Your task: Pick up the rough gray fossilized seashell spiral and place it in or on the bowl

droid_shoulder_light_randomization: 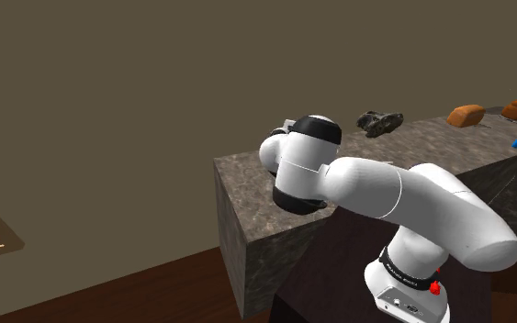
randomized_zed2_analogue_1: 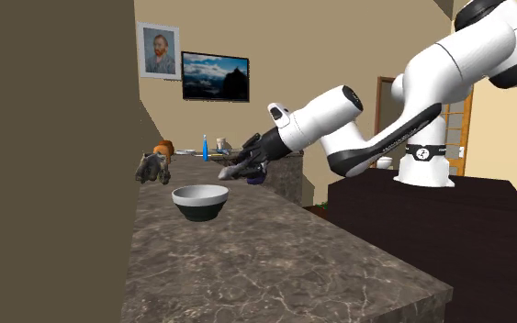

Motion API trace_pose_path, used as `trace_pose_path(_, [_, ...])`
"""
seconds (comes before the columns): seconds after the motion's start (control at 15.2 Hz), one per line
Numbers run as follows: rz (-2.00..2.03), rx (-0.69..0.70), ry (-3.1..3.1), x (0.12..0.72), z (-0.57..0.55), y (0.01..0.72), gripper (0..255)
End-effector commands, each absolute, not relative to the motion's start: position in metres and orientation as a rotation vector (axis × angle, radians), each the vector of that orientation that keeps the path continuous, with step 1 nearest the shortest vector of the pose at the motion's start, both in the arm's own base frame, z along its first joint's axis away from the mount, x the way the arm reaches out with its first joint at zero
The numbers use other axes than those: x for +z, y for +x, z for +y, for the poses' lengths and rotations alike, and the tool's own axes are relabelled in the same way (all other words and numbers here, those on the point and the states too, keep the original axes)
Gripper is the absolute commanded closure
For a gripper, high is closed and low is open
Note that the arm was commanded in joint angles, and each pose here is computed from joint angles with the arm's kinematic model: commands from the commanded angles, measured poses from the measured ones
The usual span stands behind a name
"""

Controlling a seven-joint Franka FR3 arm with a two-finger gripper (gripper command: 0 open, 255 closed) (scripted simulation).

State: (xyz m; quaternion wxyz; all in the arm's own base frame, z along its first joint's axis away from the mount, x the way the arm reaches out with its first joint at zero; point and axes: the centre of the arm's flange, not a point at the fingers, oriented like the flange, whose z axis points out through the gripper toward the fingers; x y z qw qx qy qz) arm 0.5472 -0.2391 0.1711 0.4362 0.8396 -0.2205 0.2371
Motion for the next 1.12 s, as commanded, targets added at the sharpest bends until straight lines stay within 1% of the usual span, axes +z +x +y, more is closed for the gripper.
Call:
trace_pose_path(0.0, [-0.548, 0.591, 2.088, 0.172, -0.265, 0.542, 255])
trace_pose_path(0.86, [-0.548, 0.591, 2.088, 0.188, -0.439, 0.511, 255])
trace_pose_path(1.06, [-0.548, 0.591, 2.088, 0.172, -0.439, 0.511, 255])
